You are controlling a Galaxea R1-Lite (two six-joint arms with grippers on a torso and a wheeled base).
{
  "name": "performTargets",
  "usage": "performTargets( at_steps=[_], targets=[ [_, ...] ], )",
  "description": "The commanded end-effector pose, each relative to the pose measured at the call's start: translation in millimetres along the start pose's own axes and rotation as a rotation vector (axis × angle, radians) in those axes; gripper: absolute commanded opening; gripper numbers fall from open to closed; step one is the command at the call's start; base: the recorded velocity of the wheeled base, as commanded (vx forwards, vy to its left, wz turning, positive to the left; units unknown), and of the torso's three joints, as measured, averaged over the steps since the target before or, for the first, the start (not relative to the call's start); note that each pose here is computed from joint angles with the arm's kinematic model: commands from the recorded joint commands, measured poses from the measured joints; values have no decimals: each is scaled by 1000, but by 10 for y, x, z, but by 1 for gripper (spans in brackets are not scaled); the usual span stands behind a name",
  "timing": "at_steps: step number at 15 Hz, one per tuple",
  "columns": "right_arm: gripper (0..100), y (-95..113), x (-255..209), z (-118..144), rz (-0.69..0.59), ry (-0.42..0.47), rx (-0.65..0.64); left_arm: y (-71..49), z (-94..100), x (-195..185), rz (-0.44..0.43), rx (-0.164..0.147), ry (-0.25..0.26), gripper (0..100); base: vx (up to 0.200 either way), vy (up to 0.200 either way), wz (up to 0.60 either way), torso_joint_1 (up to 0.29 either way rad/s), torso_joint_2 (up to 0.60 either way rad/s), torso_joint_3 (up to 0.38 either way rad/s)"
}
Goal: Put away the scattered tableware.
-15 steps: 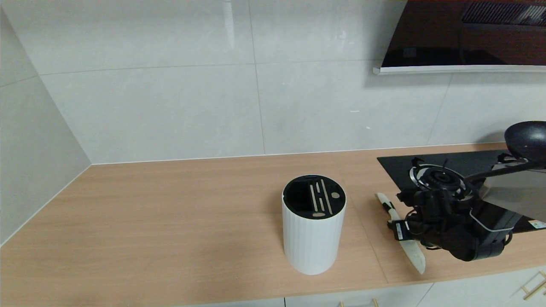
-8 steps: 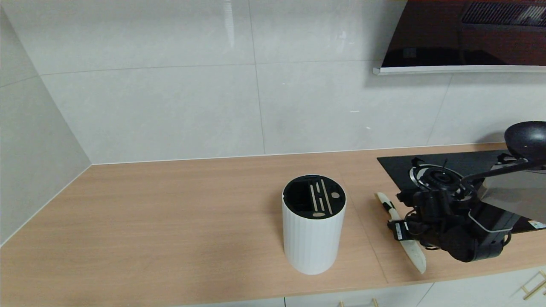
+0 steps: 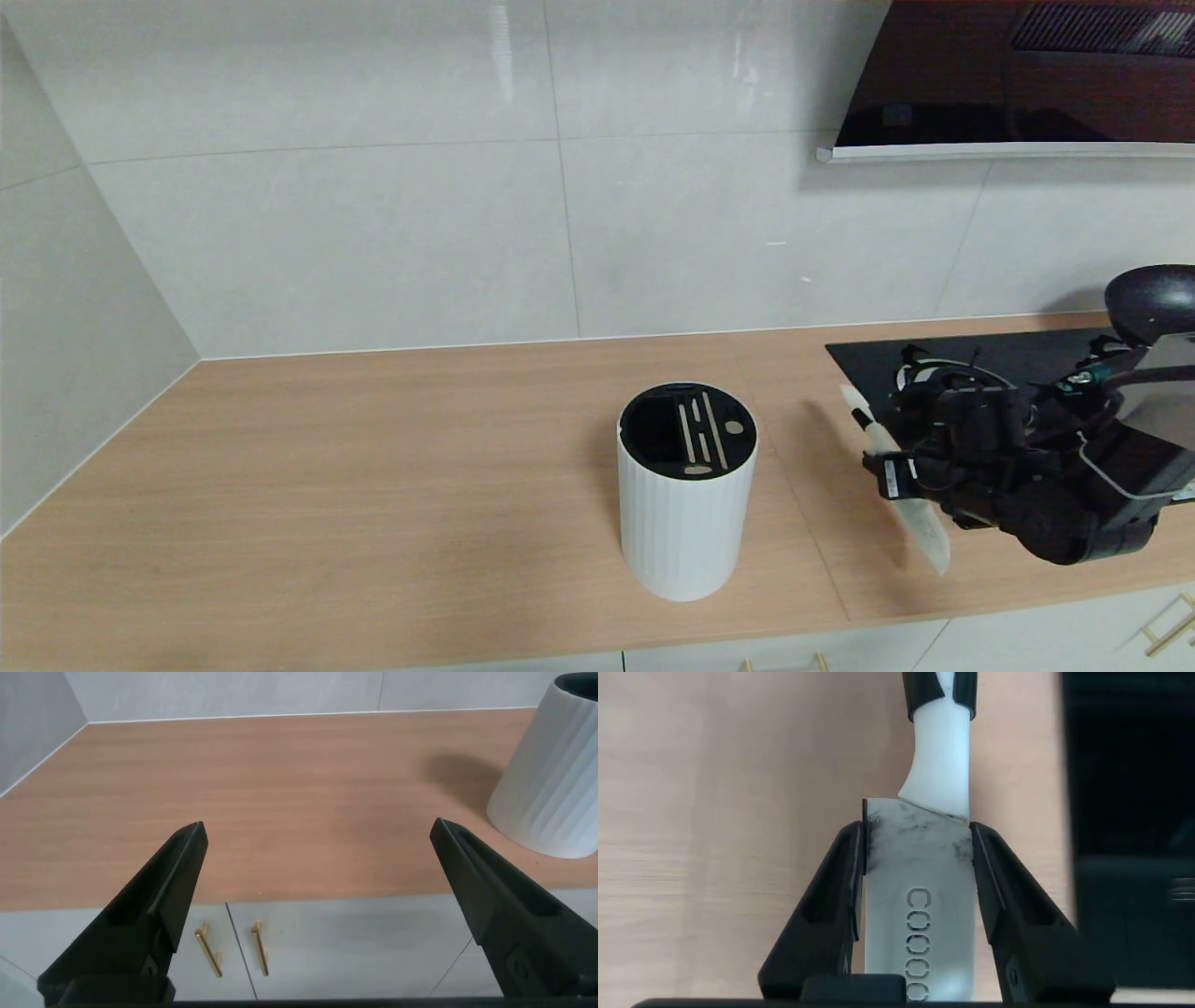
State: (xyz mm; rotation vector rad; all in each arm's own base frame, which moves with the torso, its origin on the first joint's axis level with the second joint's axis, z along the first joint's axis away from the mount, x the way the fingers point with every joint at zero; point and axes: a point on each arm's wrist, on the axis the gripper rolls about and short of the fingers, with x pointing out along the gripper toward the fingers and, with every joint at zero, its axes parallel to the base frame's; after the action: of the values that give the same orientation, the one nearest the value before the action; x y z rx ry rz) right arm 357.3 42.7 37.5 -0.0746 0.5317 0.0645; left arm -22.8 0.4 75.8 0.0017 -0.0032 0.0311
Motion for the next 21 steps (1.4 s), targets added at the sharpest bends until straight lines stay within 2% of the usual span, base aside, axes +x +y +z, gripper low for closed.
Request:
performTargets(
  at_steps=[1, 2, 4, 6, 7, 8, 9, 10, 11, 12, 13, 14, 15, 16, 17, 18, 19, 20, 21],
  targets=[
    [0, 40, -499, 448, 18, -178, 0, -3, 202, -65, -19, 2, -69, 100, 0, 0, 0, 0, 0, 0],
    [0, 41, -649, 599, 23, -240, 4, -10, 369, -120, -72, 3, -83, 100, 0, 0, 0, 0, 0, 0],
    [0, 131, -955, 934, 54, -359, 0, -45, 860, -101, -264, 1, 16, 100, 0, 0, 0, 0, 0, 0],
    [0, 282, -1213, 1168, 103, -431, -7, -83, 1397, 186, -390, -12, 93, 100, 0, 0, 0, 0, 0, 0],
    [0, 347, -1293, 1202, 123, -451, -10, -94, 1524, 312, -416, -17, 119, 100, 0, 0, 0, 0, 0, 0],
    [0, 502, -1467, 1246, 165, -487, 3, -123, 1767, 591, -494, -28, 162, 100, 0, 0, 0, 0, 0, 0],
    [0, 613, -1565, 1253, 194, -503, 14, -152, 1852, 755, -554, -39, 195, 100, 0, 0, 0, 0, 0, 0],
    [0, 732, -1702, 1264, 220, -525, 19, -227, 1888, 1019, -625, -71, 249, 100, 0, 0, 0, 0, 0, 0],
    [0, 805, -1784, 1254, 246, -534, 21, -323, 1880, 1204, -684, -121, 282, 100, 0, 0, 0, 0, 0, 0],
    [0, 902, -1899, 1227, 291, -542, 15, -448, 1878, 1370, -745, -190, 306, 100, 0, 0, 0, 0, 0, 0],
    [0, 963, -1979, 1207, 323, -548, 8, -555, 1877, 1478, -791, -243, 318, 100, 0, 0, 0, 0, 0, 0],
    [0, 1140, -2141, 1150, 399, -554, -9, -748, 1896, 1673, -858, -354, 317, 100, 0, 0, 0, 0, 0, 0],
    [0, 1225, -2205, 1107, 426, -551, -17, -862, 1856, 1760, -894, -405, 335, 100, 0, 0, 0, 0, 0, 0],
    [0, 1306, -2238, 1048, 456, -537, -31, -1026, 1777, 1868, -942, -443, 361, 100, 0, 0, 0, 0, 0, 0],
    [0, 1391, -2272, 983, 492, -521, -46, -1157, 1682, 1938, -974, -452, 382, 100, 0, 0, 0, 0, 0, 0],
    [0, 1489, -2296, 903, 532, -498, -60, -1304, 1560, 2031, -1008, -465, 380, 100, 0, 0, 0, 0, 0, 0],
    [0, 1557, -2300, 856, 561, -483, -57, -1400, 1486, 2101, -1032, -482, 341, 100, 0, 0, 0, 0, 0, 0],
    [0, 1586, -2280, 845, 569, -472, -51, -1444, 1452, 2143, -1035, -495, 322, 100, 0, 0, 0, 0, 0, 0],
    [0, 1679, -2269, 809, 599, -451, -35, -1599, 1330, 2243, -1020, -539, 299, 100, 0, 0, 0, 0, 0, 0]
  ],
)
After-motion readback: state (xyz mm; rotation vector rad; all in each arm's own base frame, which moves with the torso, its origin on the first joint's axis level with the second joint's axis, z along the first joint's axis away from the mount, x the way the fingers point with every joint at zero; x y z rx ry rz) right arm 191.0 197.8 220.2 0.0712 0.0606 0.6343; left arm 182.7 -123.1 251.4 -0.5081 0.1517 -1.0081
